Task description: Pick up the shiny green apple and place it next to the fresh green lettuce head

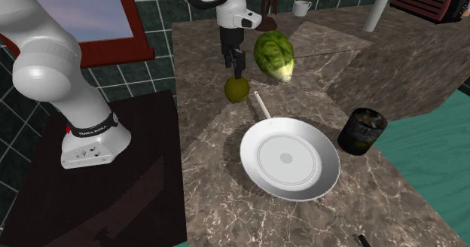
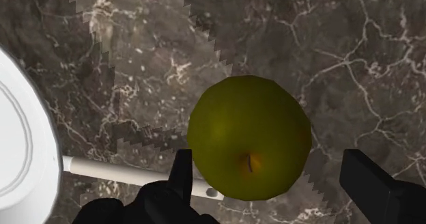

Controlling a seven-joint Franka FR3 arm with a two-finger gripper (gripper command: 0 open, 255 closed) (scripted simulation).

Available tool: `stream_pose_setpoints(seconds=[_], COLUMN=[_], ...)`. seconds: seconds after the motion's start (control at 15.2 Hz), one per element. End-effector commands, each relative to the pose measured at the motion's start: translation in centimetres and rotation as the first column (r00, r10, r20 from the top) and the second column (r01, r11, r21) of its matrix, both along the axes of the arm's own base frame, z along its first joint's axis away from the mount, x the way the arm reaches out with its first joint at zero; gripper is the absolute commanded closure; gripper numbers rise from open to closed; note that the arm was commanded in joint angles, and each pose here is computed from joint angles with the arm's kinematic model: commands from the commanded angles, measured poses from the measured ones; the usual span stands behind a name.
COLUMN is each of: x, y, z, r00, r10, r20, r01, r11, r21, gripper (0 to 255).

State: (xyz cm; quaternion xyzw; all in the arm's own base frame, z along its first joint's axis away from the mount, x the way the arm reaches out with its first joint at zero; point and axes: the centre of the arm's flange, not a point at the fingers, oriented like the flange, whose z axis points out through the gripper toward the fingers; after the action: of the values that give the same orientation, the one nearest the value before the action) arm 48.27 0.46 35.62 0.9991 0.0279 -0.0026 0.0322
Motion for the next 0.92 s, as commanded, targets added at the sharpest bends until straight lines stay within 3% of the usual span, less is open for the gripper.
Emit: stream_pose_setpoints(seconds=[0.0, 0.07, 0.33, 0.86], x=[0.0, 0.0, 0.0, 0.0], y=[0.0, 0.0, 0.3, 0.3], z=[0.0, 0.0, 5.0, 5.0], r00=[1.0, 1.0, 1.0, 1.0], r10=[0.0, 0.0, 0.0, 0.0], r20=[0.0, 0.0, 0.0, 0.0], r01=[0.0, 0.0, 0.0, 0.0], r11=[1.0, 1.0, 1.0, 1.0], r21=[0.0, 0.0, 0.0, 0.0], gripper=[0, 0, 0, 0])
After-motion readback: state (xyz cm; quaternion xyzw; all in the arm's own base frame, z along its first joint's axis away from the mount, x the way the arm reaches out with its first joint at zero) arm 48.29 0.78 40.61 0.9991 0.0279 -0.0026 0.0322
